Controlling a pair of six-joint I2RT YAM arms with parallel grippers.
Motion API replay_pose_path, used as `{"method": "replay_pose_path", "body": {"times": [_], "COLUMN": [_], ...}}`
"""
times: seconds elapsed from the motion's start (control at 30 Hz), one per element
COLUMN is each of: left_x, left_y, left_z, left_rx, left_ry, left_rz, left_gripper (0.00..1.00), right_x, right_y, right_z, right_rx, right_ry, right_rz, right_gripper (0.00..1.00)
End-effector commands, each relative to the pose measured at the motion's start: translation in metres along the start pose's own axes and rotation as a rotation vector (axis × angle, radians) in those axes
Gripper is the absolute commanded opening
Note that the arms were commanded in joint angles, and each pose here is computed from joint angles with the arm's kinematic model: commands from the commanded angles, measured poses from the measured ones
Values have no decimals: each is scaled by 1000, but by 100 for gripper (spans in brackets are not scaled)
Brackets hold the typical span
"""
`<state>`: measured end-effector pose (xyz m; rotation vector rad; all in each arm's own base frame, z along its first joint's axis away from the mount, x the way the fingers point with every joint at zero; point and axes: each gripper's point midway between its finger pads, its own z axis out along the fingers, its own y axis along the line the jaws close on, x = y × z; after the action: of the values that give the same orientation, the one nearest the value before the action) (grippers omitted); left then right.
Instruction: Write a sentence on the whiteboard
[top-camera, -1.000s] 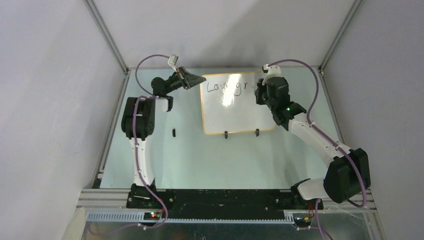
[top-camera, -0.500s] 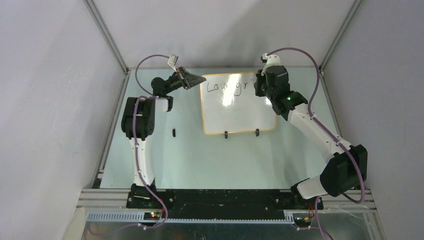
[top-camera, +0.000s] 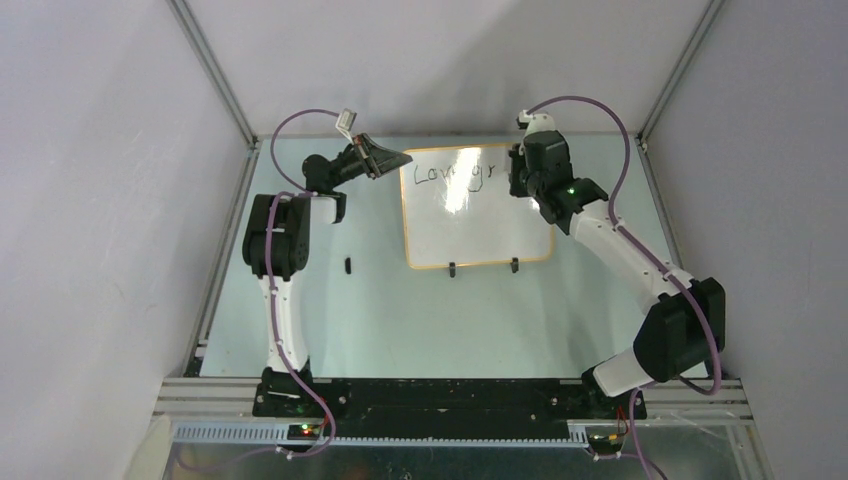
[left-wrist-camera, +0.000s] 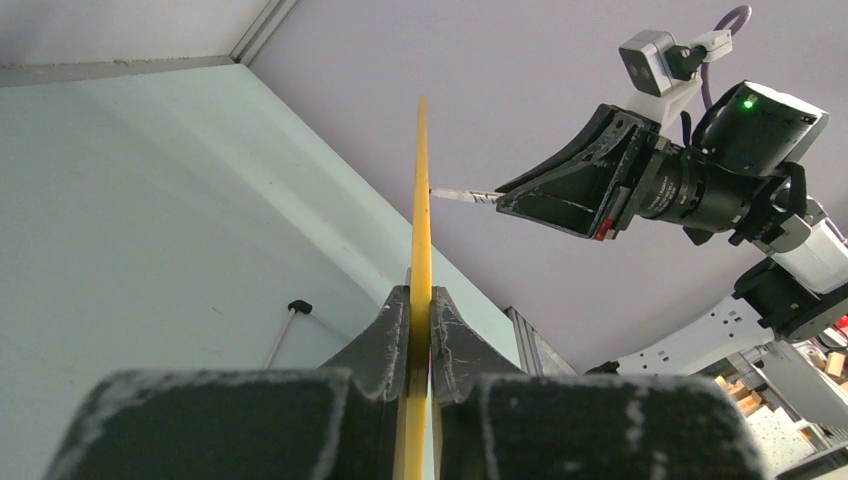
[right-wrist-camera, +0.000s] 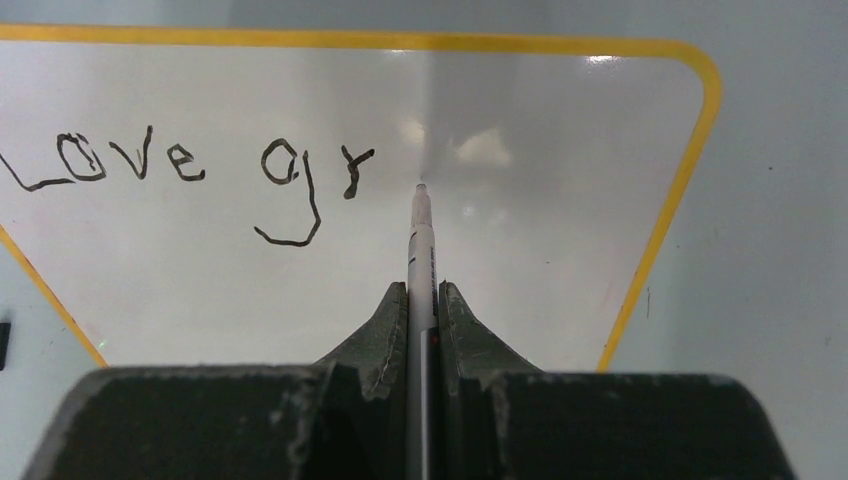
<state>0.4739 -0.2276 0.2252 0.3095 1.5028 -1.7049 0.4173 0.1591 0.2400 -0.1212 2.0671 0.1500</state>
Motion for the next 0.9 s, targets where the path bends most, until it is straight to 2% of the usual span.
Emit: {"method": "replay_pose_path", "body": {"times": [0.0, 0.87], "left_x": [-9, -9], "left_y": [-31, -30], "left_z": [6, 6], "left_rx": [53, 52], "left_ry": [2, 2], "left_rz": [86, 89], "left_gripper": [0, 0], "right_x": [-23, -31], "right_y": [-2, -2], "right_z": [-3, 8], "right_rx": [20, 57], "right_ry": [-49, -37], "right_rz": [4, -23], "right_gripper": [0, 0]}}
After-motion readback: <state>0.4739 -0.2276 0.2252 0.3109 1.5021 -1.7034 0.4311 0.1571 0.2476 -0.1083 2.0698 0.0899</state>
